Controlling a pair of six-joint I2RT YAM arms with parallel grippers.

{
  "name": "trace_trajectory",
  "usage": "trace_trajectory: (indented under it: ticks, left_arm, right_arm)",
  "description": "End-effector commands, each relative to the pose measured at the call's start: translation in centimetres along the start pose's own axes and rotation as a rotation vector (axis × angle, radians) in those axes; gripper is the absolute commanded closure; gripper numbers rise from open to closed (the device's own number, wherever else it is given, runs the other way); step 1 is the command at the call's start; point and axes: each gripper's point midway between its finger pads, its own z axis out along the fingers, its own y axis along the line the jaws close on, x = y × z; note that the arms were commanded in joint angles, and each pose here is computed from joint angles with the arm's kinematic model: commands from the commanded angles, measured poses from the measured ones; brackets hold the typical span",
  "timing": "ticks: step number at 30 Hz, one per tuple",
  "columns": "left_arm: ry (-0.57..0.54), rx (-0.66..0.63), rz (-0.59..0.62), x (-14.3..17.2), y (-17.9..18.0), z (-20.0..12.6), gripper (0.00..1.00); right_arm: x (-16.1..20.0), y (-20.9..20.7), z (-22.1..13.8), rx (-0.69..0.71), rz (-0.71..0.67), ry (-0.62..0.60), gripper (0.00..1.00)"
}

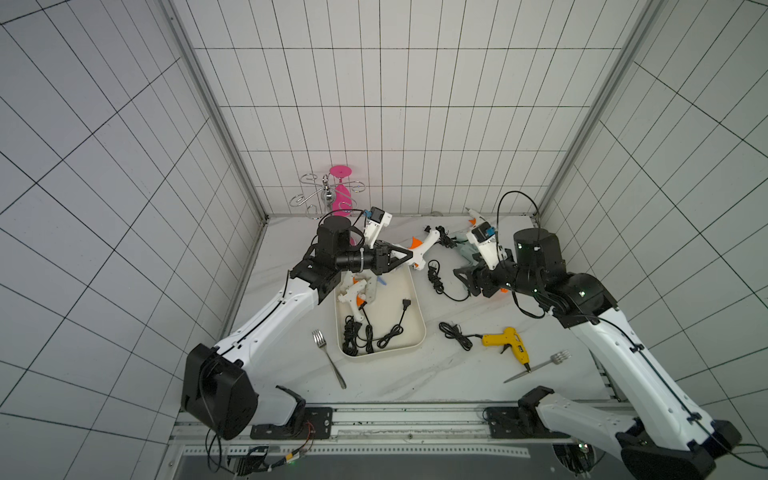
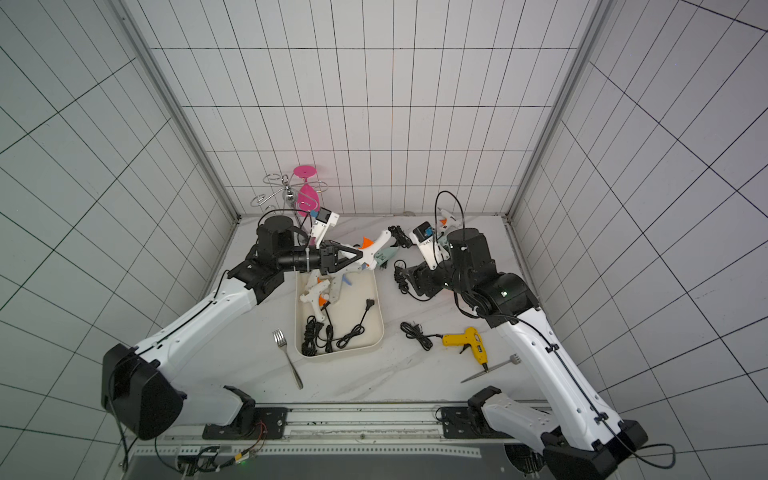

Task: Put the hot melt glue gun into the storage box
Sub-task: Pick up the hot melt adhesive gun from the center of the board, then place the hot melt adhesive gun in the storage box.

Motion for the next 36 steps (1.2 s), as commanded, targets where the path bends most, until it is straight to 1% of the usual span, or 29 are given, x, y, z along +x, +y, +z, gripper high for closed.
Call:
trace_trajectory:
  ticks: [1,4,6,9,12,16,20,24,28,29,34,36]
  left_arm:
    - [0.171,0.111,-0.054,3.3,-2.8,-0.9,0.92]
    - [0.237,0.097,-0.065,4.5,-3.1,-1.2,0.93]
    - [0.264,0.068,-0.063,5.1,-2.9,-1.4,0.94]
    - [0.3,0.022,-0.066,6.1,-2.2,-1.6,0.94]
    - [0.333,-0.008,-0.063,6.8,-1.8,-1.6,0.95]
    - [0.361,0.001,-0.047,7.2,-2.2,-1.3,0.96]
    - [0.376,0.009,-0.046,7.3,-2.1,-1.1,0.97]
    - [0.382,0.019,-0.041,7.1,-2.2,-1.0,0.97]
    - [0.403,0.033,-0.053,7.5,-2.2,-0.7,0.97]
    - [0.41,0.036,-0.054,7.6,-2.2,-0.6,0.97]
    - [0.439,0.037,-0.065,8.2,-1.8,-0.1,0.97]
    - [0.434,0.04,-0.058,8.0,-1.9,-0.1,0.97]
  right_arm:
    - [2.6,3.2,0.8,-0.08,-0.335,0.129,0.27]
    - [2.2,3.4,1.8,-0.013,-0.486,0.142,0.26]
    - [1.7,2.6,2.4,0.068,-0.574,0.153,0.26]
    - [0.7,1.8,2.7,0.129,-0.626,0.137,0.26]
    - [0.6,1.9,2.9,0.125,-0.652,0.123,0.26]
    - [0.8,3.3,3.8,0.042,-0.664,0.109,0.27]
    - [1.0,5.0,4.7,-0.057,-0.663,0.119,0.34]
    - [1.7,5.6,5.6,-0.103,-0.671,0.152,0.4]
    - [1.6,5.7,6.2,-0.08,-0.696,0.131,0.42]
    - [0.9,5.6,6.5,-0.055,-0.702,0.104,0.42]
    - [0.3,5.4,7.0,-0.003,-0.726,0.077,0.43]
    - [0.7,5.5,7.4,-0.01,-0.729,0.089,0.49]
